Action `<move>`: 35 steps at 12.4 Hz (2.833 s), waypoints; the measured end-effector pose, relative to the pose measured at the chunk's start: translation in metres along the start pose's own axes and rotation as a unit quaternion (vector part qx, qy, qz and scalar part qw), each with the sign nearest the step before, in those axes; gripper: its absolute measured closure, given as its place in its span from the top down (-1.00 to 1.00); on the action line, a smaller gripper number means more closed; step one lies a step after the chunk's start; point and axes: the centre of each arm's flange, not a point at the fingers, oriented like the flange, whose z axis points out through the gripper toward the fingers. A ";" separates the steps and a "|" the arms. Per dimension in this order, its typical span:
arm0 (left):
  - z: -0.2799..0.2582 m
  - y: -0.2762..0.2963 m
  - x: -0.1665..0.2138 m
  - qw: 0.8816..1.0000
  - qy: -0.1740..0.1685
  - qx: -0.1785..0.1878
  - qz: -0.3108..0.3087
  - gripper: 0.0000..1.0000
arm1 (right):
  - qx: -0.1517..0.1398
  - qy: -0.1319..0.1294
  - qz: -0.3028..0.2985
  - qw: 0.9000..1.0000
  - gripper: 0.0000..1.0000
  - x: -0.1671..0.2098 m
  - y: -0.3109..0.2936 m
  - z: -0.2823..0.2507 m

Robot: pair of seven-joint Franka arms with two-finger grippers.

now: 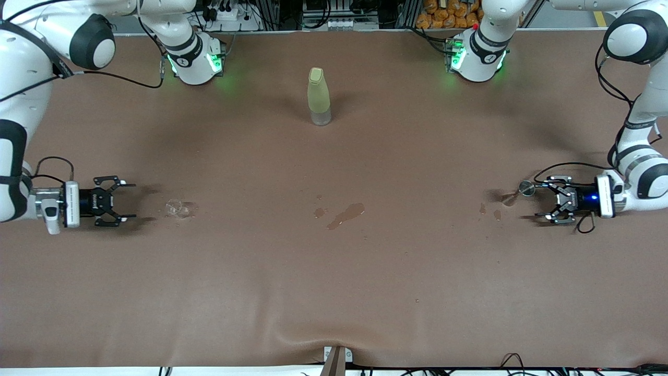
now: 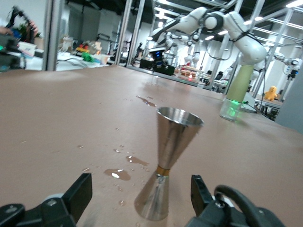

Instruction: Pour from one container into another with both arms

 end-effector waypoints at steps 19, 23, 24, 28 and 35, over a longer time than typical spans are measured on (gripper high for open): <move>0.061 -0.012 0.378 0.882 -0.227 0.177 -0.373 1.00 | -0.207 -0.191 0.422 0.862 1.00 0.313 -0.207 -0.152; 0.106 -0.007 0.420 0.817 -0.287 0.266 -0.423 1.00 | -0.235 -0.199 0.463 0.831 1.00 0.352 -0.230 -0.139; 0.116 -0.004 0.434 0.798 -0.284 0.290 -0.446 1.00 | -0.239 -0.203 0.472 0.824 1.00 0.361 -0.235 -0.136; 0.144 0.018 0.476 0.722 -0.326 0.393 -0.467 1.00 | -0.265 -0.222 0.497 0.796 1.00 0.405 -0.244 -0.110; 0.182 0.072 0.543 0.657 -0.326 0.490 -0.472 1.00 | -0.329 -0.235 0.538 0.740 1.00 0.445 -0.272 -0.087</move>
